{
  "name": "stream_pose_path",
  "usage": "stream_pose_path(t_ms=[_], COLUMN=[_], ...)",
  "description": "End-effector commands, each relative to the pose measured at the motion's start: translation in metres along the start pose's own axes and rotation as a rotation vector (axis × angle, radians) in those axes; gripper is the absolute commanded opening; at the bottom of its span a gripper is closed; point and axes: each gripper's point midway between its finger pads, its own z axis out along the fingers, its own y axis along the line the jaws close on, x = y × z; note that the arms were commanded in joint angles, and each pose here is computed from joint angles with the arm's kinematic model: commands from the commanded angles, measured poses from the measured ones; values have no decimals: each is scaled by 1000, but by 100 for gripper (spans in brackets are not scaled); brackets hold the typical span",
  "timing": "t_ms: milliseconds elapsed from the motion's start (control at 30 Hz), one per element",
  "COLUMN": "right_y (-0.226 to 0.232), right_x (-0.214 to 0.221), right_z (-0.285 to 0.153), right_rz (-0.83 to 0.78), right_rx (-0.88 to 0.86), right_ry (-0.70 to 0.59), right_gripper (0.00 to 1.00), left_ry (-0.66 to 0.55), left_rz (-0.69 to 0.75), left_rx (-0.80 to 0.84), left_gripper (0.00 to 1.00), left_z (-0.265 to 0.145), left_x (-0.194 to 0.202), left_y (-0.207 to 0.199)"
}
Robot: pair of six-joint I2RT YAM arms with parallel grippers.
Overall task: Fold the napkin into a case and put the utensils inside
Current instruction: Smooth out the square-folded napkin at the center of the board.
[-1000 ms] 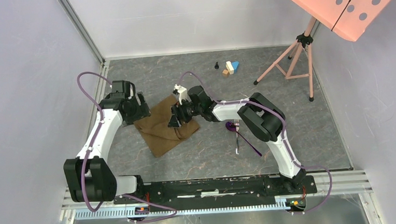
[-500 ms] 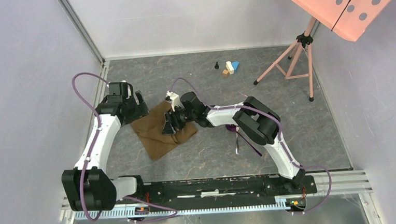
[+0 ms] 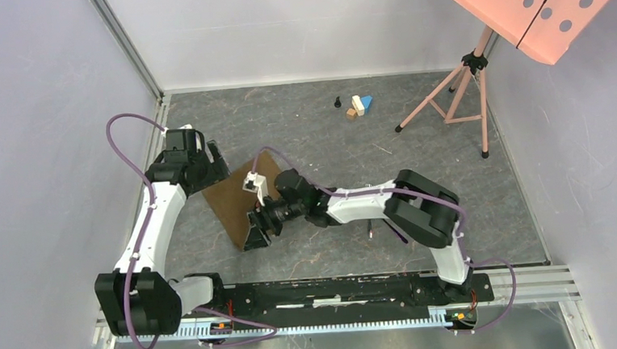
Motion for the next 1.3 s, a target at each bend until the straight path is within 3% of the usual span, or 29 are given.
stream_pose_path(t_ms=[0,100,167,333,467,600,767,867,933,1100,1267], right_y=[-32,-68,-88,-140,-188,-247,-255,-226,-196,-155,-162], right_x=[-35,-26,-22,-9,13,31,-32,-87,-106,-80,-47], right_z=[-35,-45,-52,-75,-110,-178,-229,-228,-213,-176,-161], right_rz=[-75,-36,-25,-12,29,69,-206,-292,-255,-28,87], right_rx=[152,275,347,523,662,908,1045,981,840,544,475], right_ry=[-82,-76,-81,-57,-26,41,110,13,-75,-211,-226], right_gripper=[78,71,61,48,45,44,46,57,64,63,53], left_ry=[36,123,165,182,205,233,250,262,287,390,429], left_rz=[-38,-49,-59,-59,-45,-29,-9,-6,-5,5,49], left_rx=[92,168,210,268,313,348,354,316,311,369,309], left_gripper=[91,91,91,93,93,93,92,92,92,97,97], left_z=[10,20,23,22,20,19,20,29,37,63,97], left_x=[1,14,18,16,20,28,36,39,40,39,32], left_y=[-20,-35,-45,-57,-63,-68,-73,-71,-73,-97,-102])
